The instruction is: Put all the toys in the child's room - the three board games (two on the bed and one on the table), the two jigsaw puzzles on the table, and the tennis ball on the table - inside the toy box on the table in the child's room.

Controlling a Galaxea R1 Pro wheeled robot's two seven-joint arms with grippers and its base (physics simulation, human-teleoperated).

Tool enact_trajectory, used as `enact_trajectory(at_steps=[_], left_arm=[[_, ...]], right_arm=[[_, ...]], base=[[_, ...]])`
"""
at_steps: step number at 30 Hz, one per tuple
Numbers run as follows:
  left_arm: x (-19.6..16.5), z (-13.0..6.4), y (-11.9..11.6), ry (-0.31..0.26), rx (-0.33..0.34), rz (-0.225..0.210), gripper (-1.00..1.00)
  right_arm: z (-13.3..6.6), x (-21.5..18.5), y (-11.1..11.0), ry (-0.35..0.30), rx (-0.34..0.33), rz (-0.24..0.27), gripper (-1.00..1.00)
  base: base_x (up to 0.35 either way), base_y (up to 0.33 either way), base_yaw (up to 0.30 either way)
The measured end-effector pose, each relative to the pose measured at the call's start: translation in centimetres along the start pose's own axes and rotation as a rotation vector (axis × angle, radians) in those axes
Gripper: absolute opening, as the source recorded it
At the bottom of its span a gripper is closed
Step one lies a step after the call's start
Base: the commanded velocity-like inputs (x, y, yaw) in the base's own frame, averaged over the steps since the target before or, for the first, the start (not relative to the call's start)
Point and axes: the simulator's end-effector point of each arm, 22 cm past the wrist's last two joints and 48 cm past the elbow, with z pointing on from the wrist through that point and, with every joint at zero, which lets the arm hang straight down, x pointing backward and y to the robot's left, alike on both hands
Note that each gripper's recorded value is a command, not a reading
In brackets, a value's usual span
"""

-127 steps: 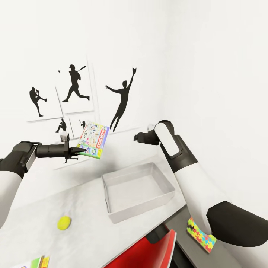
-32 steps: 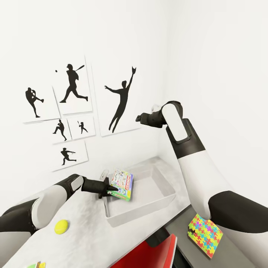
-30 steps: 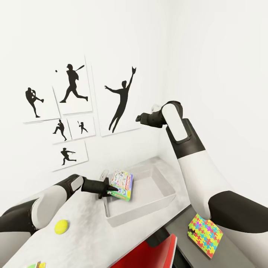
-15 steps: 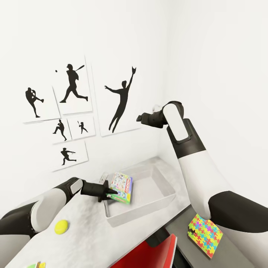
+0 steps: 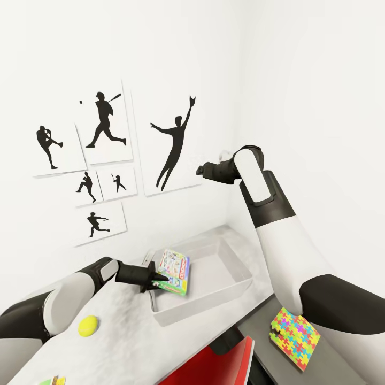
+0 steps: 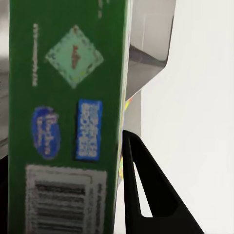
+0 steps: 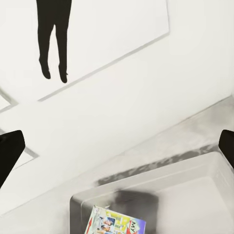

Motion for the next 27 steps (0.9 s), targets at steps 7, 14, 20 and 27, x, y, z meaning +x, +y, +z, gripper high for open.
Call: enact_trajectory(at_steps=[7,14,20,27], left_arm=[[0.01,0.02,0.45,-0.002,-0.017,0.001,-1.00],[-0.03,0.13,0.66,-0.003,-0.033,0.007,-1.00],[-0.21,0.08,0.85,-0.008,-0.047,0.012,-1.00],[-0.37,-0.11,0.98,-0.012,-0.051,0.014,-1.00]], right_arm=[[-0.02,-0.03,0.01,-0.001,0.000,0.000,1.00],[-0.06,-0.08,0.04,-0.002,-0.001,0.000,1.00],[-0.08,-0.10,0.06,-0.003,-0.001,-0.001,1.00],[-0.14,-0.17,0.09,-0.005,-0.002,-0.001,1.00]], base=[[0.000,0.000,0.000],[0.000,0.000,0.000],[0.000,0.000,0.000],[0.000,0.000,0.000]])
